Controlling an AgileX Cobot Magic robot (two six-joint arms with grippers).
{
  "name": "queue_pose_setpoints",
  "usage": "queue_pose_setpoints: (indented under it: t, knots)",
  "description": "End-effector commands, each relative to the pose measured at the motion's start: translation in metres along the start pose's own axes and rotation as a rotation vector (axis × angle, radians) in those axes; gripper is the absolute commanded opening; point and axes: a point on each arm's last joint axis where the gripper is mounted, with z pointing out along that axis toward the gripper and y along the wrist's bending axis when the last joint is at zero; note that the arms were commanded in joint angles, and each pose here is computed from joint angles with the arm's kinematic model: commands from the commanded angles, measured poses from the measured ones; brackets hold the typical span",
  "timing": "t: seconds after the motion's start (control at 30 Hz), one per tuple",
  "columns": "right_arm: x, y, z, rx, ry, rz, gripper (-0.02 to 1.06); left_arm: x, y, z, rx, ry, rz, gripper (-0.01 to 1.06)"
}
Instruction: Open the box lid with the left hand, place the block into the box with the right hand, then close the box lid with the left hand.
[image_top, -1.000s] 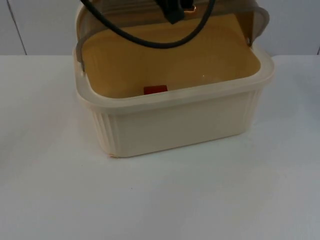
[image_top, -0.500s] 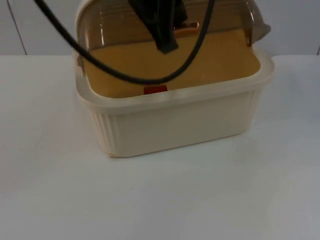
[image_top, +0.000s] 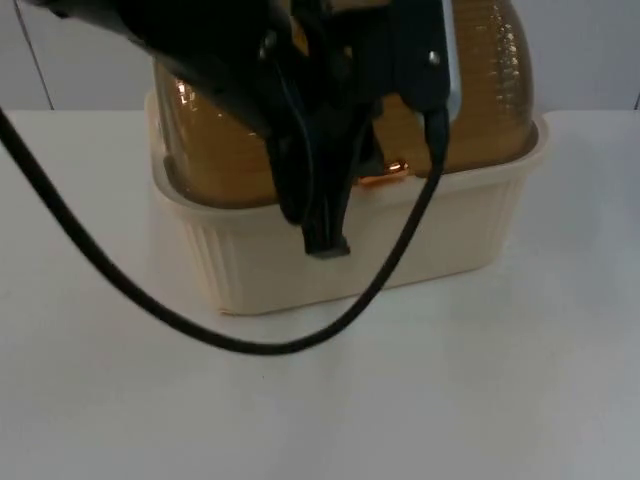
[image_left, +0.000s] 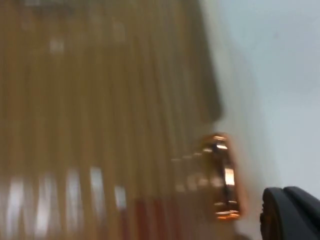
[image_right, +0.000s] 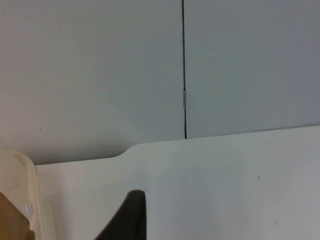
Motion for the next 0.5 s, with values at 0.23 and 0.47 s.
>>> queue_pose_setpoints:
  t: [0.23,0.47]
  knots:
    - [0.0,0.001,-0.003,-0.005,0.0,-0.003,1.05,-0.015,0.001,-0.028,0.016,-0.091,-0.216,0.0]
    - [0.001,0.002,-0.003,-0.011,0.008,0.003,1.05,-0.033,0.024,-0.086,-0.12,-0.293,-0.42,0.0]
